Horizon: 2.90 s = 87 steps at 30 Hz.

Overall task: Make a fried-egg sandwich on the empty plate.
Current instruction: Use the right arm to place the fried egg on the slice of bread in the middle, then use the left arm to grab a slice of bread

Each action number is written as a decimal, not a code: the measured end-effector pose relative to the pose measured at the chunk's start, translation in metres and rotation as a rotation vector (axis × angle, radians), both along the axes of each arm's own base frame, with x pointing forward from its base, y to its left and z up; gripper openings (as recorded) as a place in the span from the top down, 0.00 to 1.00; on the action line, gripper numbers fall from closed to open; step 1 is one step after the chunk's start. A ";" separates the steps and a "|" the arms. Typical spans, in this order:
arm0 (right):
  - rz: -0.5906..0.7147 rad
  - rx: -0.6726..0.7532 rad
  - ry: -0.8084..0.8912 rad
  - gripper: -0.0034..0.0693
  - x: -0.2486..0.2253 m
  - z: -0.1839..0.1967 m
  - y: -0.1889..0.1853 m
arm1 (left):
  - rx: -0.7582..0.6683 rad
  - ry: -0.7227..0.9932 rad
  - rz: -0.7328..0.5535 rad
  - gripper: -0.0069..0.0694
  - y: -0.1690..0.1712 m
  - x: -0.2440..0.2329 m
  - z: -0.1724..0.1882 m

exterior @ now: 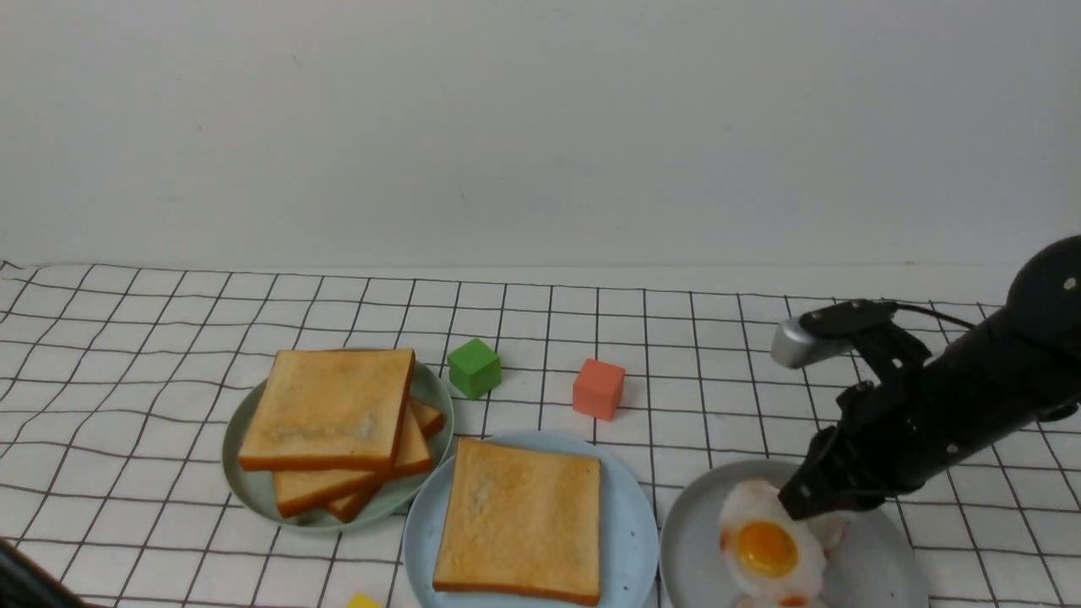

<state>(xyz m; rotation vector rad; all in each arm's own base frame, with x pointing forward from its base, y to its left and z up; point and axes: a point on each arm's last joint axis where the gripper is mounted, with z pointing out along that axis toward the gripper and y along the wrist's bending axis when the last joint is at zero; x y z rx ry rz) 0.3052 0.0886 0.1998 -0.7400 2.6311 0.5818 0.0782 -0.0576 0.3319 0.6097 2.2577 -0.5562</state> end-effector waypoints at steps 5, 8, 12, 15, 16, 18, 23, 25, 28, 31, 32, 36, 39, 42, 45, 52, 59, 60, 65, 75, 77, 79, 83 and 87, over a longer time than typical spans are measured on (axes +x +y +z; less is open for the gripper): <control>-0.044 0.146 0.005 0.89 0.006 0.021 0.014 | -0.001 0.002 0.001 0.88 0.000 0.000 0.000; -0.034 0.273 -0.007 0.89 0.005 0.027 0.044 | -0.001 0.003 0.001 0.87 0.000 0.000 0.000; -0.007 0.354 -0.012 0.89 0.009 0.016 0.087 | -0.001 0.003 0.001 0.87 0.000 0.000 0.000; -0.024 0.360 -0.008 0.89 0.016 0.002 0.108 | -0.001 0.003 0.001 0.86 0.000 0.000 0.000; -0.025 0.361 -0.013 0.89 0.016 0.003 0.109 | -0.001 0.003 0.001 0.86 0.000 0.000 0.000; -0.052 0.349 -0.023 0.89 0.022 -0.008 0.120 | 0.001 0.005 0.000 0.86 0.000 0.000 0.000; -0.110 0.303 -0.064 0.82 0.029 -0.022 0.127 | 0.003 0.010 -0.002 0.86 0.000 -0.001 -0.001; -0.126 0.299 -0.077 0.73 0.031 -0.022 0.126 | 0.002 0.008 -0.001 0.86 0.000 -0.001 0.000; -0.118 0.312 -0.081 0.56 0.030 -0.015 0.124 | -0.002 -0.002 0.006 0.86 0.000 0.001 -0.001; -0.055 0.334 -0.097 0.41 0.023 0.003 0.123 | -0.010 -0.011 0.020 0.86 0.000 0.002 -0.002; -0.008 0.341 -0.122 0.36 0.017 0.018 0.122 | -0.025 -0.014 0.039 0.85 0.000 0.004 -0.001; 0.141 0.334 -0.186 0.27 -0.007 0.065 0.115 | -0.100 -0.004 0.136 0.84 0.000 0.014 0.002; 0.216 0.252 -0.223 0.25 -0.033 0.116 0.098 | -0.161 0.075 0.252 0.84 -0.002 0.031 -0.003; 0.195 0.160 -0.244 0.26 -0.050 0.146 0.081 | -0.174 0.151 0.327 0.83 -0.003 0.045 -0.010; 0.084 0.082 -0.260 0.27 -0.081 0.180 0.054 | -0.143 0.245 0.395 0.83 -0.007 0.076 -0.025; 0.045 0.185 -0.267 0.28 -0.146 0.189 0.028 | -0.213 0.442 0.518 0.91 0.010 0.164 -0.043; 0.045 0.192 -0.261 0.25 -0.181 0.170 0.012 | -0.325 0.538 0.648 0.85 0.061 0.199 -0.073; 0.046 0.195 -0.263 0.25 -0.182 0.169 0.011 | -0.320 0.549 0.664 0.83 0.066 0.202 -0.079; 0.046 0.205 -0.274 0.24 -0.188 0.170 0.009 | -0.284 0.580 0.690 0.59 0.076 0.222 -0.113; 0.059 0.222 -0.244 0.24 -0.192 0.170 0.010 | -0.301 0.547 0.598 0.32 0.077 0.251 -0.159; 0.064 0.229 -0.230 0.25 -0.193 0.170 0.011 | -0.311 0.557 0.591 0.34 0.077 0.254 -0.169; 0.065 0.233 -0.226 0.25 -0.193 0.170 0.011 | -0.310 0.561 0.585 0.36 0.077 0.255 -0.173; 0.071 0.237 -0.213 0.27 -0.194 0.170 0.011 | -0.303 0.564 0.562 0.51 0.077 0.256 -0.179; 0.078 0.240 -0.198 0.29 -0.196 0.170 0.012 | -0.306 0.565 0.563 0.69 0.076 0.256 -0.178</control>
